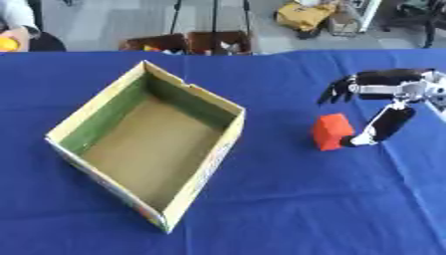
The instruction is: Pick up objects on the table and place them in the box.
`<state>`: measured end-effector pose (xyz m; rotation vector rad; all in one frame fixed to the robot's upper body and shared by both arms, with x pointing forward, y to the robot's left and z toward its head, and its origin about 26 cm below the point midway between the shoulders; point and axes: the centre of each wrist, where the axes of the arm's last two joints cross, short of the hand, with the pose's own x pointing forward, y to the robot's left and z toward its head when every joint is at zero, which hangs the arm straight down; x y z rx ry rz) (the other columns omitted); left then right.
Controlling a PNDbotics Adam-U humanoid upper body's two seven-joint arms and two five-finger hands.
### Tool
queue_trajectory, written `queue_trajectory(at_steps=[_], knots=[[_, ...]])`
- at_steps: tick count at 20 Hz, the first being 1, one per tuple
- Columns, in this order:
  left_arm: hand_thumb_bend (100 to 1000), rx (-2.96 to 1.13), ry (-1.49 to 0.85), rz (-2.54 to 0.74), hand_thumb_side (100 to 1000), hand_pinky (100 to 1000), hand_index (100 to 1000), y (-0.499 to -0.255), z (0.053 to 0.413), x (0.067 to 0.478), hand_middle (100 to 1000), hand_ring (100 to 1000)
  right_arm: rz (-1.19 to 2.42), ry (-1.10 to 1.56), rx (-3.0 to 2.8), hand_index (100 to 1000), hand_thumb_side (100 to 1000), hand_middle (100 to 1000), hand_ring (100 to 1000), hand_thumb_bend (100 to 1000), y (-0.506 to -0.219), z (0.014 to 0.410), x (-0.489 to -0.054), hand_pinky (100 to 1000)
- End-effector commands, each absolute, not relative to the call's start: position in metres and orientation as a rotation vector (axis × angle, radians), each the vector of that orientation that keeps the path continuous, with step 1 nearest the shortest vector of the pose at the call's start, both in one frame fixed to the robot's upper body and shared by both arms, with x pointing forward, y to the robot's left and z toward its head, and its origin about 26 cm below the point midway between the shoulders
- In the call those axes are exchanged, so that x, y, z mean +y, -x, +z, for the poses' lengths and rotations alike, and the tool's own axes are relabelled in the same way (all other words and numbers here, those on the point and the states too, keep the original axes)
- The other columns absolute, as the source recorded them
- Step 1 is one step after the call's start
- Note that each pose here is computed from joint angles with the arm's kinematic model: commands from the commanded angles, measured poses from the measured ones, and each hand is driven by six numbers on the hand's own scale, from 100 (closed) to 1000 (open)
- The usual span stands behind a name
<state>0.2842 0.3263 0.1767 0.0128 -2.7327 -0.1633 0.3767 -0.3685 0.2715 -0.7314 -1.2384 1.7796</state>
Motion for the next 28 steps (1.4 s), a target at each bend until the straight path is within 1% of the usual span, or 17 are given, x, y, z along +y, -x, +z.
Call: queue_trajectory(at_steps=[1,5,13,22,26,28], knots=[[100,-2.76,-0.018,-0.192,936,539,897,-0.283,0.186,0.326,818,717,1.788,0.757,-1.221,901,240,846,847,443,-0.376,0.28,-0.372,782],[100,-2.758,-0.016,-0.191,936,539,897,-0.283,0.186,0.325,817,715,1.785,0.751,-1.213,890,238,838,843,445,-0.378,0.278,-0.37,777],[100,-2.757,-0.011,-0.19,937,539,896,-0.283,0.185,0.324,817,715,1.746,0.761,-1.194,862,235,826,834,421,-0.387,0.266,-0.375,761],[100,-2.755,-0.01,-0.194,937,539,894,-0.283,0.185,0.324,816,715,1.699,0.783,-1.213,803,202,776,793,321,-0.392,0.26,-0.377,713],[100,-2.754,-0.01,-0.195,937,539,894,-0.284,0.184,0.323,817,715,1.701,0.787,-1.199,817,200,788,748,318,-0.392,0.258,-0.378,710],[100,-2.754,-0.01,-0.197,937,539,894,-0.284,0.185,0.323,817,715,1.708,0.783,-1.182,831,202,801,746,329,-0.393,0.257,-0.379,714]])
